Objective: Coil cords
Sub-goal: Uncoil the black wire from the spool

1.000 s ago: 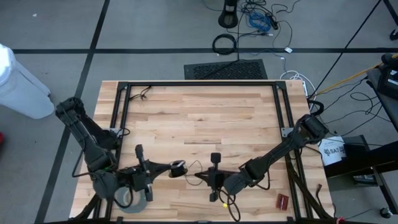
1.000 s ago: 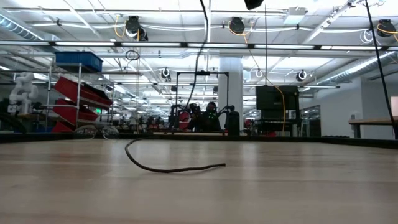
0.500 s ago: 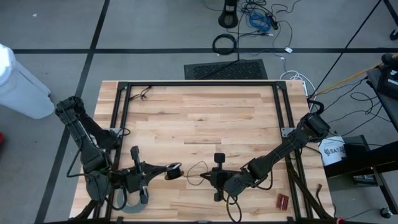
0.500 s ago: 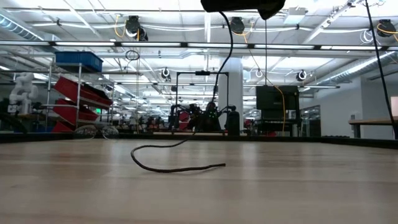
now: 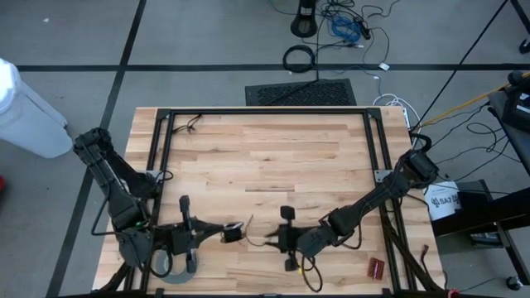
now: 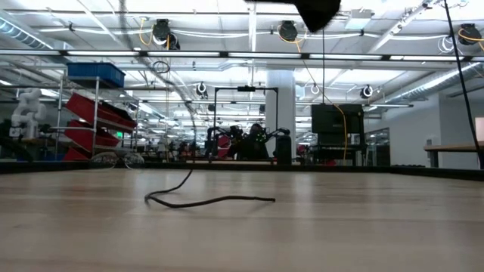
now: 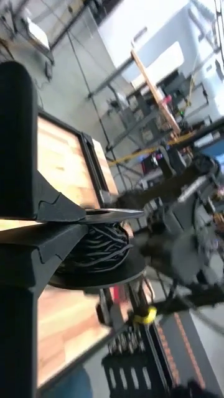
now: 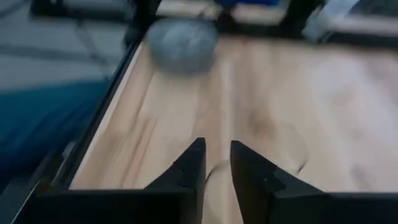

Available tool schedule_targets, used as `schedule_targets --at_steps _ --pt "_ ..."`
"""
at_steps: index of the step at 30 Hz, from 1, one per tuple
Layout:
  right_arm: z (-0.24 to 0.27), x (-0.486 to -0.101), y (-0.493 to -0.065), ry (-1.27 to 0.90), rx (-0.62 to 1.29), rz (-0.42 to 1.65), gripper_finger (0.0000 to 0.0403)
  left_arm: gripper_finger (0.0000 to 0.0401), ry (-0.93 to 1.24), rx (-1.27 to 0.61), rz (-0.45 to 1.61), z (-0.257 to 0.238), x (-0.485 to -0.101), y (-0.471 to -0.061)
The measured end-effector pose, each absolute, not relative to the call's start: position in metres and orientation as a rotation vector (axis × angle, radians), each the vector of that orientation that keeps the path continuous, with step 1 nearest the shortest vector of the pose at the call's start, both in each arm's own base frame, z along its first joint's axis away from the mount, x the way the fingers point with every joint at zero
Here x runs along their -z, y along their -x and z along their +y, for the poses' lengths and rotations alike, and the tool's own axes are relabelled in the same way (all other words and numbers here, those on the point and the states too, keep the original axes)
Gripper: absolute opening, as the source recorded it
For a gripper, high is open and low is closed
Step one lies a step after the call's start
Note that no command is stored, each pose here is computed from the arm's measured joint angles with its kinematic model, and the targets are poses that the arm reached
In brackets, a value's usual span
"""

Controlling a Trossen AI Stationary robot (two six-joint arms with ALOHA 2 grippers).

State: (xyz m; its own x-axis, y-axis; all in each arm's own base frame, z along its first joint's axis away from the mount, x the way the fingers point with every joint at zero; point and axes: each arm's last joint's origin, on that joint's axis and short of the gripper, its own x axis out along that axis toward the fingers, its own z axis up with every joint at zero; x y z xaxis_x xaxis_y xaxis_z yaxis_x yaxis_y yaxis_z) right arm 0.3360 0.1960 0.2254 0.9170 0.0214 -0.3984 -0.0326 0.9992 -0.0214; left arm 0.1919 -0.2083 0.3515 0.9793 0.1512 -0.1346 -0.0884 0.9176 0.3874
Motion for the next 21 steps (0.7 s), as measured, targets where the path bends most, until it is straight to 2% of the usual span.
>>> schedule_targets --at_steps 10,15,21 --pt "0.199 -0.262 -0.345 0.089 0.013 0.047 0.0134 0.0001 -0.395 -0.073 0.188 -0.204 -0.348 -0.198" --pt "0.195 -0.268 -0.347 0.096 0.018 -0.001 0.0161 0.0001 -0.394 -0.073 0.188 -0.204 -0.348 -0.198" --pt "0.185 -0.268 -0.355 0.082 -0.096 -0.004 0.0161 0.0001 -0.4 -0.076 0.189 -0.203 -0.349 -0.199"
